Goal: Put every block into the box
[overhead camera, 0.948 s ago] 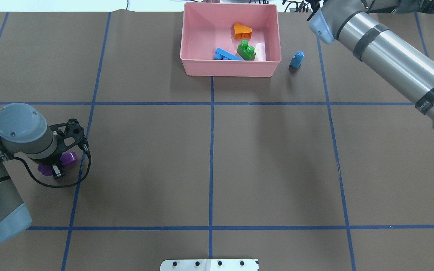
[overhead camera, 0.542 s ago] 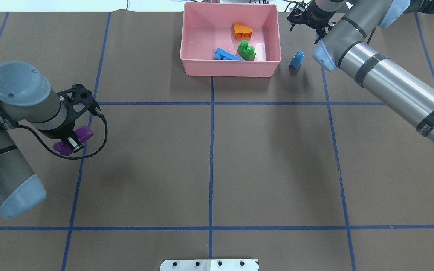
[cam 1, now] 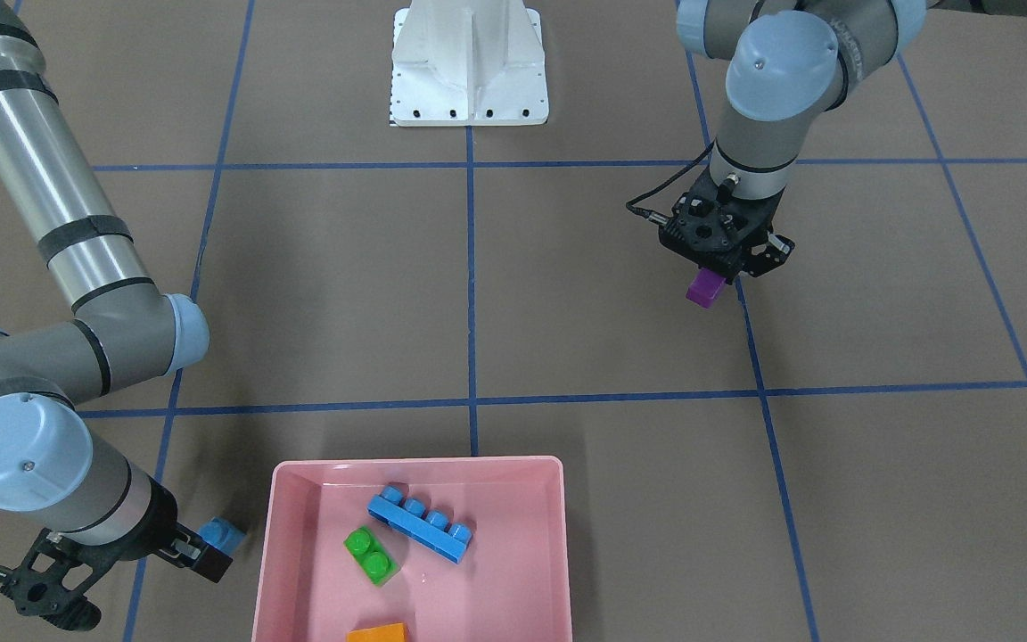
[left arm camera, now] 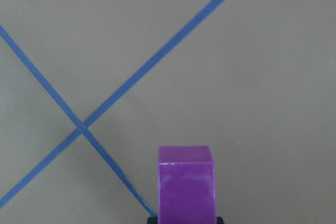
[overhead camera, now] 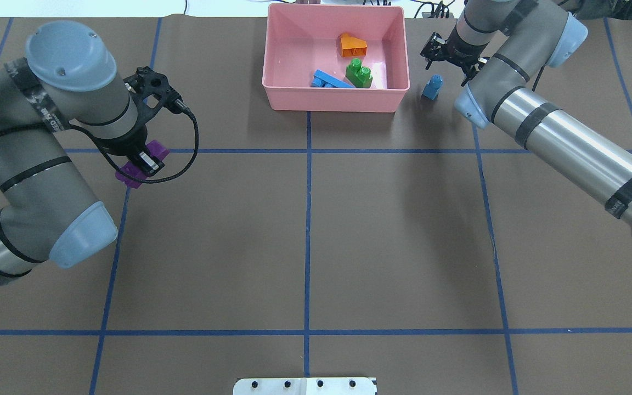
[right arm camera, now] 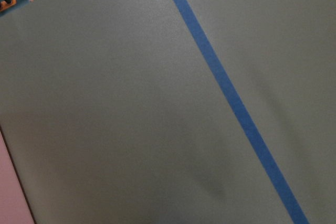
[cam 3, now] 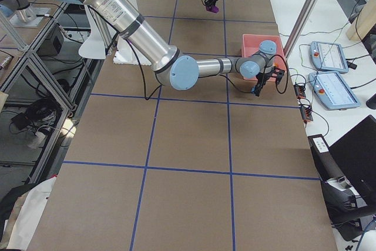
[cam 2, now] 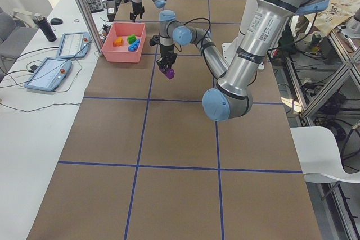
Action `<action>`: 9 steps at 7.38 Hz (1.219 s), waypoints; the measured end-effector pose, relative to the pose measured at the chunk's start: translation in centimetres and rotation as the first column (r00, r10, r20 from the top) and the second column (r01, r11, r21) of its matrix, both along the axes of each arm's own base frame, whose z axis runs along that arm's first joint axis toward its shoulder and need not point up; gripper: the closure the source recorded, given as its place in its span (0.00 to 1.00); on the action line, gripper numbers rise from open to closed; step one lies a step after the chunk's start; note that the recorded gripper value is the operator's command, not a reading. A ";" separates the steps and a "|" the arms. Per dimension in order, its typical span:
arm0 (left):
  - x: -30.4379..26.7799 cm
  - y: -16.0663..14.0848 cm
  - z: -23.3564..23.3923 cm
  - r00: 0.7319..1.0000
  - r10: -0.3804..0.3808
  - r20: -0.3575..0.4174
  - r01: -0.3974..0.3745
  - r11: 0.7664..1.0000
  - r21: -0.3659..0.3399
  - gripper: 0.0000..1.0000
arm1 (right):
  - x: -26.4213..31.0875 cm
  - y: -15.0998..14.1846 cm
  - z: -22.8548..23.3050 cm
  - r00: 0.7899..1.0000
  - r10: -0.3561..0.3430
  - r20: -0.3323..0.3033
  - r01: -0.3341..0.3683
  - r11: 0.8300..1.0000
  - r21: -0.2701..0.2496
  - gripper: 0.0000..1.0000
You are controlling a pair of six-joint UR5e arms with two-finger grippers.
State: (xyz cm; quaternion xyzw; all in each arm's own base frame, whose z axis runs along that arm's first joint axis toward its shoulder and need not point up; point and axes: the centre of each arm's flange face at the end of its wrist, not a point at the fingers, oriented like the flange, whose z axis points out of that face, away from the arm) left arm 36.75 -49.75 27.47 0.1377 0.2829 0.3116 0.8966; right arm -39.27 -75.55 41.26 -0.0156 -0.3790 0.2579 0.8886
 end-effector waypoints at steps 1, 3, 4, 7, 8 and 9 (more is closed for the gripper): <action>0.0 -0.5 -0.3 1.000 -0.007 -0.001 0.007 1.000 -0.001 1.00 | -0.7 0.3 -0.2 1.000 -0.006 0.002 0.006 1.000 0.001 0.00; -0.5 -2.5 -2.6 0.998 -0.065 -0.027 0.065 0.998 -0.014 1.00 | -2.0 1.0 -0.1 1.000 -0.021 0.002 0.021 1.000 -0.001 0.70; -0.6 -5.3 -5.8 0.989 -0.134 -0.069 0.130 0.990 -0.049 1.00 | -2.4 1.3 0.1 1.000 -0.024 0.001 0.024 1.000 -0.005 1.00; 4.2 -14.7 -13.0 0.879 -0.390 -0.274 0.343 0.916 -0.207 1.00 | -2.4 1.3 -0.5 1.000 -0.019 0.011 0.019 1.000 -0.009 1.00; 6.4 -17.8 -14.1 0.816 -0.461 -0.349 0.390 0.884 -0.256 1.00 | -1.5 0.8 -1.2 1.000 -0.009 0.020 0.009 1.000 -0.001 1.00; 8.3 -20.4 -15.0 0.756 -0.517 -0.402 0.433 0.855 -0.286 1.00 | 0.9 -0.3 -2.5 0.999 0.009 0.044 -0.009 1.000 0.007 1.00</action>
